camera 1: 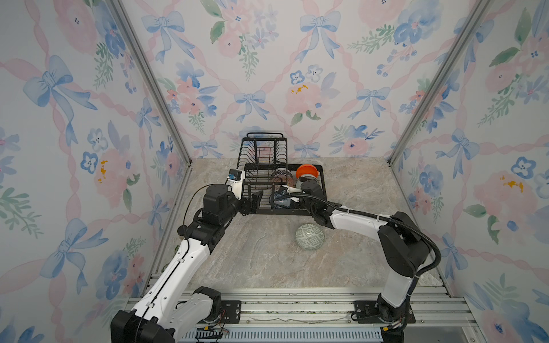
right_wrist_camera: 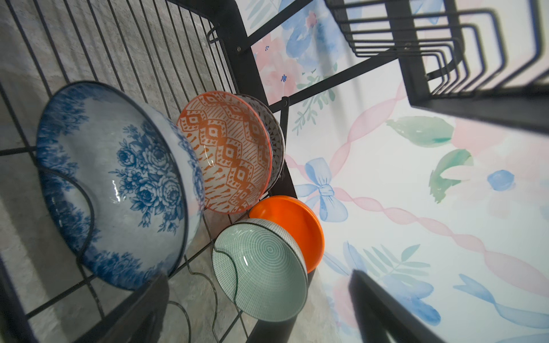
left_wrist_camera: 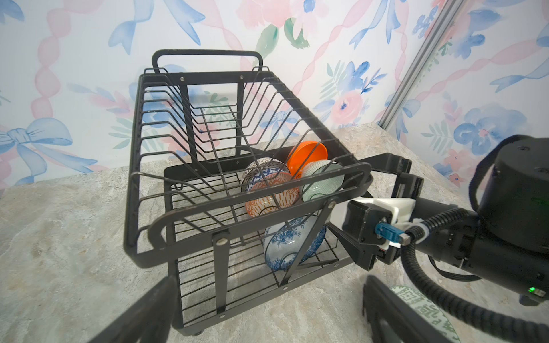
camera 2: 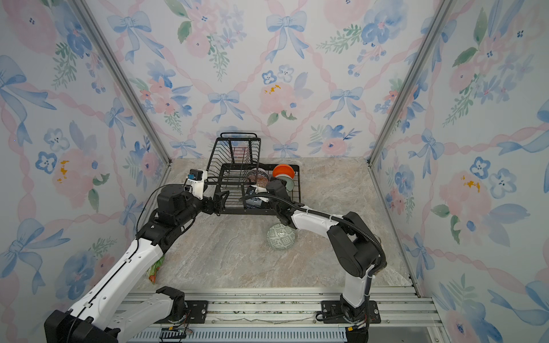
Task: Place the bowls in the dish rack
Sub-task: 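Open the right gripper and draw it back out of the rack, then move the left gripper down to the green-patterned bowl on the table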
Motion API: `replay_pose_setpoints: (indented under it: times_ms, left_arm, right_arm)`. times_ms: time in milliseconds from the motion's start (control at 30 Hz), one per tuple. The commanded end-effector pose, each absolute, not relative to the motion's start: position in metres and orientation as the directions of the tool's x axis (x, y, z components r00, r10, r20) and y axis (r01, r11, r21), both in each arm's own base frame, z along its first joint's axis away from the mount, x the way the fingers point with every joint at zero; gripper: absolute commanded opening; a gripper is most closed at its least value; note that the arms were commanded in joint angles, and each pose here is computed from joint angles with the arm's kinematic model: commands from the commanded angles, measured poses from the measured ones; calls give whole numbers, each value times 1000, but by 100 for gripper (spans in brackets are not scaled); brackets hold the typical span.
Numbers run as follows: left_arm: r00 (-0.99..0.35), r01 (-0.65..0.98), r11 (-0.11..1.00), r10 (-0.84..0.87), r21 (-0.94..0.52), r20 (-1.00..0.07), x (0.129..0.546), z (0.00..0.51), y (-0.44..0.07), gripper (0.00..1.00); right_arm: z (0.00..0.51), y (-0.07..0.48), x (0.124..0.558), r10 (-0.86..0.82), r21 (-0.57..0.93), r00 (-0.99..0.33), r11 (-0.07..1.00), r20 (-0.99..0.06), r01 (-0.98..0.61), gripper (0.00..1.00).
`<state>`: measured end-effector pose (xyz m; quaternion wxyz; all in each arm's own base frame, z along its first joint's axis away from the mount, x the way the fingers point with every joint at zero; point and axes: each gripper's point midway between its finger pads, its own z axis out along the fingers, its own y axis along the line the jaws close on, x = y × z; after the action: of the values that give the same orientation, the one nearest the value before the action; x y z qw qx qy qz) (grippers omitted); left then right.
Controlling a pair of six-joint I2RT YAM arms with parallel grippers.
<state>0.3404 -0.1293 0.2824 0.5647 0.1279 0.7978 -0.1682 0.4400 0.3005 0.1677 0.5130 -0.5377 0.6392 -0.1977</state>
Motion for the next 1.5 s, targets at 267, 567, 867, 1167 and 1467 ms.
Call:
replay_pose_setpoints:
  times_ms: [267,567,867,1167,1467]
  left_arm:
    - [-366,393,907,6,-149,-930,340,272,-131,98]
    - [-372,402,903,6,-155,-928,340,271,-133,98]
    - [-376,401,902,2,-161,-927,336,274,-133,98]
    - [-441,401,913,114,-81,-890,324,255,-158,98]
    - [-515,486,866,178,-114,-839,299,229,-194,98]
  right_arm:
    - [189,280,412,-857,-776,97,403,-507,-486,97]
    - [219,243,392,-768,-642,-68,578,-637,-503,97]
    - [242,183,360,-627,-471,-316,760,-712,-448,97]
    - [255,140,334,-299,-46,-595,914,-746,-403,97]
    - [246,112,335,-80,157,-725,954,-685,-255,97]
